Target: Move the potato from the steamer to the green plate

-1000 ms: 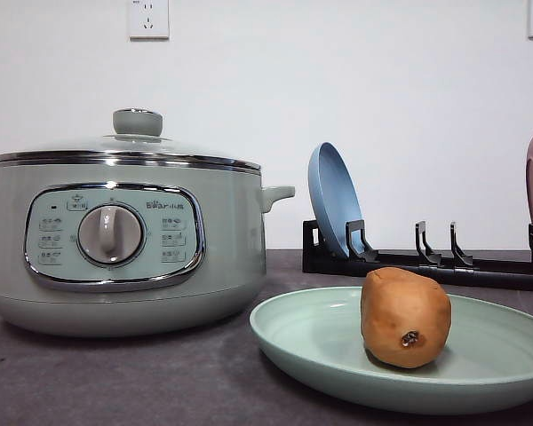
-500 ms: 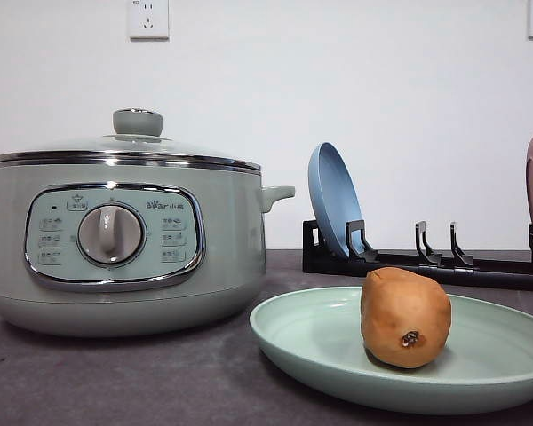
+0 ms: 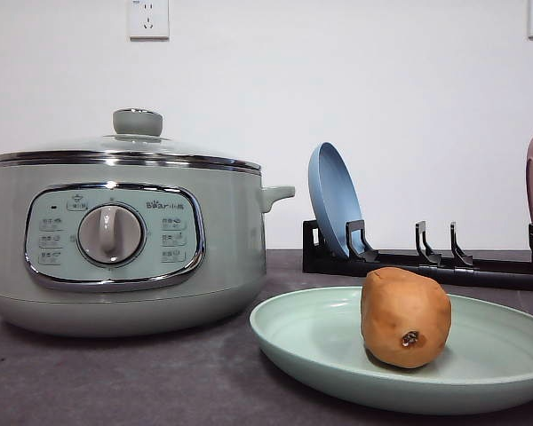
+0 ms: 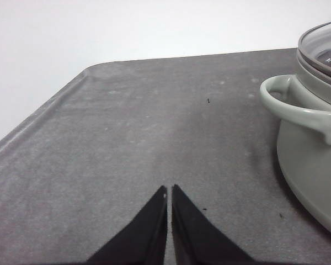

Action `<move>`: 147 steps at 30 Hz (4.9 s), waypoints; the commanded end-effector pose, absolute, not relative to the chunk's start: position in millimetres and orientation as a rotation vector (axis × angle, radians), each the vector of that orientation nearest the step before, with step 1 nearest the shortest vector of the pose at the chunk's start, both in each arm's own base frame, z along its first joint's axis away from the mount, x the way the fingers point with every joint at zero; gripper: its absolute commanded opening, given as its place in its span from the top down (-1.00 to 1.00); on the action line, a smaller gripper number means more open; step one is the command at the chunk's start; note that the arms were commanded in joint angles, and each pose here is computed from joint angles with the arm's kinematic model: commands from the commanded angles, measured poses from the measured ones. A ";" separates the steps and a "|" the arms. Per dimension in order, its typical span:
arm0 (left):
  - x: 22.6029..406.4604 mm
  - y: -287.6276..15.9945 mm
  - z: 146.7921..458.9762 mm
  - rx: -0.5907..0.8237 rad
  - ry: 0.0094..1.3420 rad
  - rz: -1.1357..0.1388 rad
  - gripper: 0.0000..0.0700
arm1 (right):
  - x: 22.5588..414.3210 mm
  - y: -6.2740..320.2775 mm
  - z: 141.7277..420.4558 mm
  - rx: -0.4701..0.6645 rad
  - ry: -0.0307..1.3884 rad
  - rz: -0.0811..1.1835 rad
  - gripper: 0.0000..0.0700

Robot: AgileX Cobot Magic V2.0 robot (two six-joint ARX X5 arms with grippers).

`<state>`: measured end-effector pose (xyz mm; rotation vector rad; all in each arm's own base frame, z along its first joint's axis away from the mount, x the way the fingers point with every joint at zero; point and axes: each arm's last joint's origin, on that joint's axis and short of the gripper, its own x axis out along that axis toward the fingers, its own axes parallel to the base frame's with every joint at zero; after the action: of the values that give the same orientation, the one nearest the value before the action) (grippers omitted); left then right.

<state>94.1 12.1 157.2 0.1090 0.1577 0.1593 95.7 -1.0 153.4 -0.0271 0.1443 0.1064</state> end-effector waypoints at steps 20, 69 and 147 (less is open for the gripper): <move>95.2 12.7 151.8 0.106 0.161 0.167 0.99 | 95.8 -1.2 152.0 -0.014 0.146 0.104 1.00; 95.2 12.7 151.8 0.107 0.161 0.167 0.99 | 95.8 -1.2 152.0 -0.014 0.147 0.104 1.00; 95.2 12.7 151.8 0.107 0.161 0.167 0.99 | 95.9 -1.2 152.0 -0.013 0.147 0.104 1.00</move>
<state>94.1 12.1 157.2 0.1090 0.1577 0.1593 95.7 -1.0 153.4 -0.0271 0.1443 0.1068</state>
